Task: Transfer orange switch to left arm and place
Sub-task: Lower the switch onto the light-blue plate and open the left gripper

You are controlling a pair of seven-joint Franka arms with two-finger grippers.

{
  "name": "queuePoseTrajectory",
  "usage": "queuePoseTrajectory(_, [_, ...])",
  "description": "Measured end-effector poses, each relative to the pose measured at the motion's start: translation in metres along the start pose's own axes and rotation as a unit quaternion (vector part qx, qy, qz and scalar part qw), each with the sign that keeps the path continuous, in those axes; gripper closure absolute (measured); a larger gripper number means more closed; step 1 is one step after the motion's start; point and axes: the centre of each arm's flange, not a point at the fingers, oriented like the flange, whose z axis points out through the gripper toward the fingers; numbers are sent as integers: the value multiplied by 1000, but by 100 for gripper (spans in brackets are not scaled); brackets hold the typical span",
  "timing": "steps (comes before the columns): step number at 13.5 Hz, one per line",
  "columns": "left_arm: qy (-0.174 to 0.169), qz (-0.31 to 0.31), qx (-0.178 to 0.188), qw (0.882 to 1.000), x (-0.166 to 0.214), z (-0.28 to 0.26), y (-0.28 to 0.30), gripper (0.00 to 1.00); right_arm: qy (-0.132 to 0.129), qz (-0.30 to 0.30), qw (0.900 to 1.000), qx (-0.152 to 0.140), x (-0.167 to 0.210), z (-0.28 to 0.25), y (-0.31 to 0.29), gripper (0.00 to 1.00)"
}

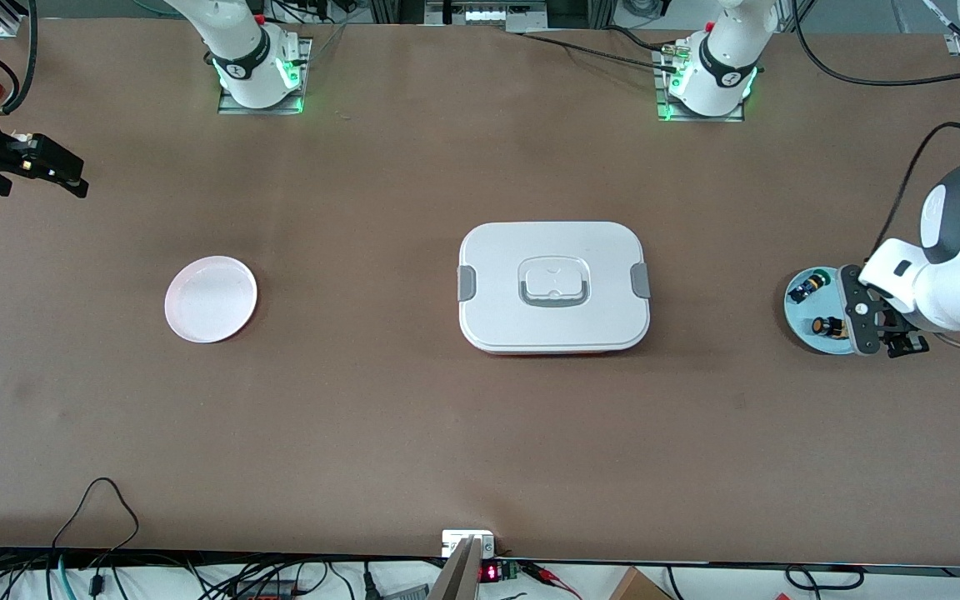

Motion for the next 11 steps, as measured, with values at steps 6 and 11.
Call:
queuePoseTrajectory(6, [-1, -219, -43, 975, 117, -60, 56, 0, -2, 0, 1000, 0, 0, 1, 0, 0])
queuePoseTrajectory(11, [-3, -371, -23, 928, 163, -144, 102, 0, -4, 0, 1000, 0, 0, 1, 0, 0])
